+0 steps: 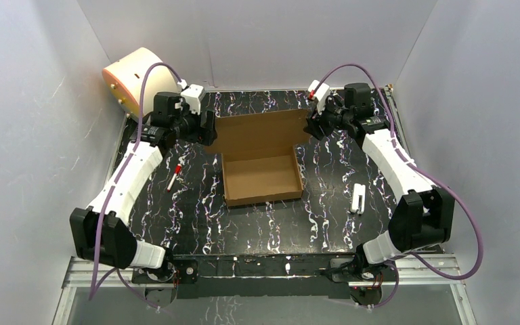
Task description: Fold the paper box
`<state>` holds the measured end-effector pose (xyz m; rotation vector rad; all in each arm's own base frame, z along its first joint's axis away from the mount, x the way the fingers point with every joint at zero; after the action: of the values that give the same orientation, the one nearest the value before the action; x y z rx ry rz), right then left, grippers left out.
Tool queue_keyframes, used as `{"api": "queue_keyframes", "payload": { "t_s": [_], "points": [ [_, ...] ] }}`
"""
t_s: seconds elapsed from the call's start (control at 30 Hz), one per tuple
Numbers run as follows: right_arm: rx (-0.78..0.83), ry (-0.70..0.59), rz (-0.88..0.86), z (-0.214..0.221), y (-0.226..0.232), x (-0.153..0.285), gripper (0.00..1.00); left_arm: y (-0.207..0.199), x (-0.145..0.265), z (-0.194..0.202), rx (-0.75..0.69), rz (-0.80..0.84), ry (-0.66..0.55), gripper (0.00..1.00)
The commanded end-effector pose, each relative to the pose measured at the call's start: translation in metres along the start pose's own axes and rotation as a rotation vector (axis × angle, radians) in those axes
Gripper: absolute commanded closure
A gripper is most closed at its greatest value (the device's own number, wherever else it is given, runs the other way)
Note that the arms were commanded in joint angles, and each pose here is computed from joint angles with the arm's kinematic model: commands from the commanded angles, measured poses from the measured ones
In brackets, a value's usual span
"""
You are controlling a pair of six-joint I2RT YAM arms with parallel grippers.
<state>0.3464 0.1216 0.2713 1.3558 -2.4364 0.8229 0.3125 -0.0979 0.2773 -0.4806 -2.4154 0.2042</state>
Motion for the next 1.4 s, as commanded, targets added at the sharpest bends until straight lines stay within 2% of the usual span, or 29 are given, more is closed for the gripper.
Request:
{"api": "queue_keyframes", "payload": {
  "t_s": [0.0,0.3,0.47,0.6,0.73,0.87,1.13,1.37],
  "points": [
    [0.060,-0.066,-0.009,-0.010,-0.007,0.000,0.42,0.007,0.000,-0.006,0.014,0.052,0.014,0.19],
    [0.043,-0.085,-0.106,-0.008,-0.002,-0.009,0.60,0.001,-0.002,-0.003,0.007,0.194,0.031,0.42],
    [0.036,-0.082,-0.108,-0.007,-0.001,-0.008,0.67,-0.001,-0.001,-0.001,0.003,0.222,0.040,0.54],
    [0.015,-0.077,-0.099,-0.008,-0.001,-0.007,0.78,-0.003,-0.001,0.000,0.009,0.241,0.045,0.63],
    [0.005,-0.066,-0.093,-0.007,0.000,-0.005,0.83,-0.006,0.000,0.001,0.011,0.275,0.048,0.70],
    [-0.027,-0.040,-0.067,-0.007,-0.001,-0.003,0.86,-0.008,0.000,0.002,0.021,0.291,0.050,0.75],
    [-0.099,-0.011,-0.021,-0.010,0.006,-0.001,0.91,-0.012,-0.001,0.008,0.072,0.337,0.051,0.77],
    [-0.157,0.065,0.096,-0.019,0.016,-0.009,0.89,-0.015,-0.006,0.011,0.172,0.344,0.041,0.82]
  ]
}}
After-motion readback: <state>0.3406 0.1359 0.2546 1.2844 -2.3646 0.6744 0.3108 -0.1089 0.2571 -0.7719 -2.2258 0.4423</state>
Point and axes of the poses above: each gripper's point midway between its finger pads, its own x axis back along the fingers, its own y axis along the line the jaws close on, z = x × y, the point moved 8 cm from there along x, back along the fingers, and after that the axes turned 12 degrees about x, right-handed, at the moved point
